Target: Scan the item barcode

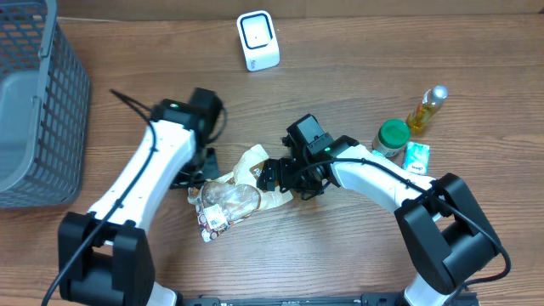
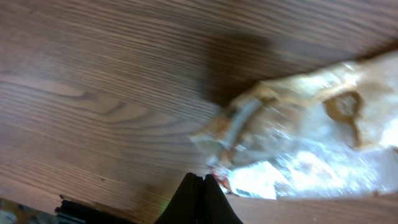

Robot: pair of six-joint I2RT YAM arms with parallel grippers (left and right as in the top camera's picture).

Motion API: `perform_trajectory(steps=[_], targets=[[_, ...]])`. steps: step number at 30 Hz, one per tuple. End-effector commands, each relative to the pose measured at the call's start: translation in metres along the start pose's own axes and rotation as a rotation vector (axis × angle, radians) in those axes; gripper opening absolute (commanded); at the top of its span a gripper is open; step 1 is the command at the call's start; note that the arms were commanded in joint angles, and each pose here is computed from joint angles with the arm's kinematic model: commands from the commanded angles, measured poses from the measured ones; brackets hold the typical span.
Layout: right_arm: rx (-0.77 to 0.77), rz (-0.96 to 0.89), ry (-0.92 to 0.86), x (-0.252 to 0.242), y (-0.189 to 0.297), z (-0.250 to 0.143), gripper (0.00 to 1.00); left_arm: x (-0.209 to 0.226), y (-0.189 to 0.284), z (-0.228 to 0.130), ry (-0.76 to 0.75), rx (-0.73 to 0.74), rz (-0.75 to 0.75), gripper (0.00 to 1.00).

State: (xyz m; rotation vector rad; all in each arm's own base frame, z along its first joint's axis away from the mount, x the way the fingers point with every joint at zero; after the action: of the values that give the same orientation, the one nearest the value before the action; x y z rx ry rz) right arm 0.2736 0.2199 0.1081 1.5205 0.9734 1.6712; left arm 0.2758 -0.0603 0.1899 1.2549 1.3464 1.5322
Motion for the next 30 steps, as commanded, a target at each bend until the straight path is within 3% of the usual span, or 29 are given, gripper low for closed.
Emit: perform_trajectory(steps=[1, 14, 30], targets=[[0.02, -0.056, -0.024, -0.013, -0.009, -0.006, 1.0, 0.013, -0.002, 0.003, 0.046, 0.021, -0.032, 0.04], [0.002, -0.071, -0.02, -0.014, -0.009, -0.004, 1.0, 0.003, -0.058, -0.011, -0.047, 0.088, -0.203, 0.04], [0.015, -0.037, -0.018, -0.011, -0.009, -0.005, 1.0, -0.002, -0.071, -0.01, -0.028, 0.054, -0.242, 0.1]])
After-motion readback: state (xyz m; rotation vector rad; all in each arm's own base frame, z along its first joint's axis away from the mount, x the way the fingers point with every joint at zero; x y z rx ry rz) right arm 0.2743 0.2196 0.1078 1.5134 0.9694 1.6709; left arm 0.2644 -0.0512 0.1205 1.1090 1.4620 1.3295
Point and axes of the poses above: each gripper's point midway between its finger pads, its own y axis back along the fingers, its own x axis along the line the jaws close on, z = x × y, the point moved 10 cm from there along y, back along the fingers, and after that the axes turned 2 degrees about y, right-handed, at the moved point
